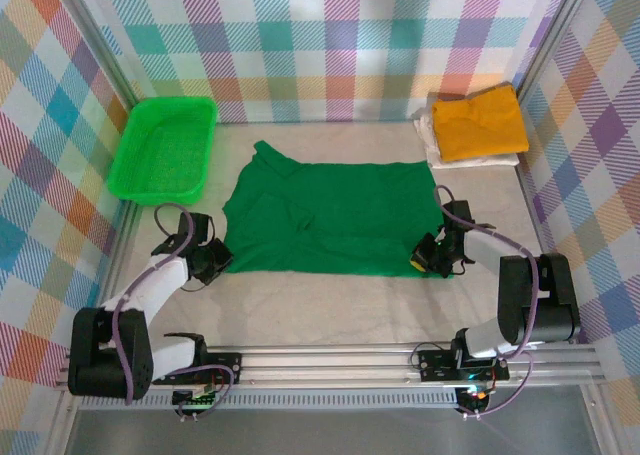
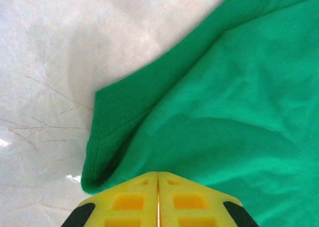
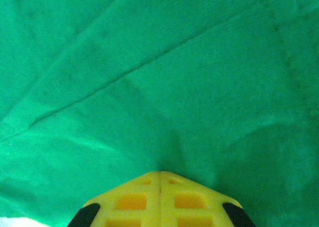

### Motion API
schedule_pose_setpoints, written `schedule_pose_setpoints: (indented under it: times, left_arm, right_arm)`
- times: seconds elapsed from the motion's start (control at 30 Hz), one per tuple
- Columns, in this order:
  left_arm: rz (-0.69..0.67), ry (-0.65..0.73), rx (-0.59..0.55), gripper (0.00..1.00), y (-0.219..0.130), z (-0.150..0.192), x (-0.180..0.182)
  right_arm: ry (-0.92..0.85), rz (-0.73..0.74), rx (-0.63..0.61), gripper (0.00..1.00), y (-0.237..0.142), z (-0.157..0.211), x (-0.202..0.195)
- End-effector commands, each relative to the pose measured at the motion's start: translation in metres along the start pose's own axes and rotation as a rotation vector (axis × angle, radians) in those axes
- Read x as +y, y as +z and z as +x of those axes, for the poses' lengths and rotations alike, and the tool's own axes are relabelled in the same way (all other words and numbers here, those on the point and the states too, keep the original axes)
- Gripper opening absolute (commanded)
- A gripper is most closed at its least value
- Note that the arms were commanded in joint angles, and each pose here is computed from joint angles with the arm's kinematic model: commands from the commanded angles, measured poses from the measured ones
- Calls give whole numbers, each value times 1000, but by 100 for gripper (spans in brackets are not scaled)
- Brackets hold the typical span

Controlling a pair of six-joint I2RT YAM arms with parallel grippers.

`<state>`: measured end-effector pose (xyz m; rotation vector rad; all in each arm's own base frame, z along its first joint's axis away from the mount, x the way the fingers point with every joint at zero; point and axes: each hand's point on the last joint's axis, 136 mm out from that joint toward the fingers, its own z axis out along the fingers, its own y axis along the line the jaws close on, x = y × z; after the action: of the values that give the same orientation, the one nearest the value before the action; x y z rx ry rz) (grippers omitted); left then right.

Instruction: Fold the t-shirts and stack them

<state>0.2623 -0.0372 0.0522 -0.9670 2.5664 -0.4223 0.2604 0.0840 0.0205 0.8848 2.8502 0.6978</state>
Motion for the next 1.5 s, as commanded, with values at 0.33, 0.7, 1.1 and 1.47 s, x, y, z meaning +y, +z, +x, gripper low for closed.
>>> schedule_pose_setpoints:
  times: [0.33, 0.7, 1.1, 1.47]
  left_arm:
    - [195, 350, -221, 38, -33, -134, -203]
    - [21, 412, -227, 59, 78, -208, -267]
    - [16, 317, -200, 64, 150, -234, -259]
    - [101, 259, -142, 62, 196, -230, -259]
  right_arm:
    - [-317, -199, -228, 12, -65, -94, 162]
    - [-489, -267, -220, 25, -53, -98, 196]
    - [-511, -292, -171, 27, -46, -87, 192]
    - [-500, -298, -136, 27, -37, -82, 188]
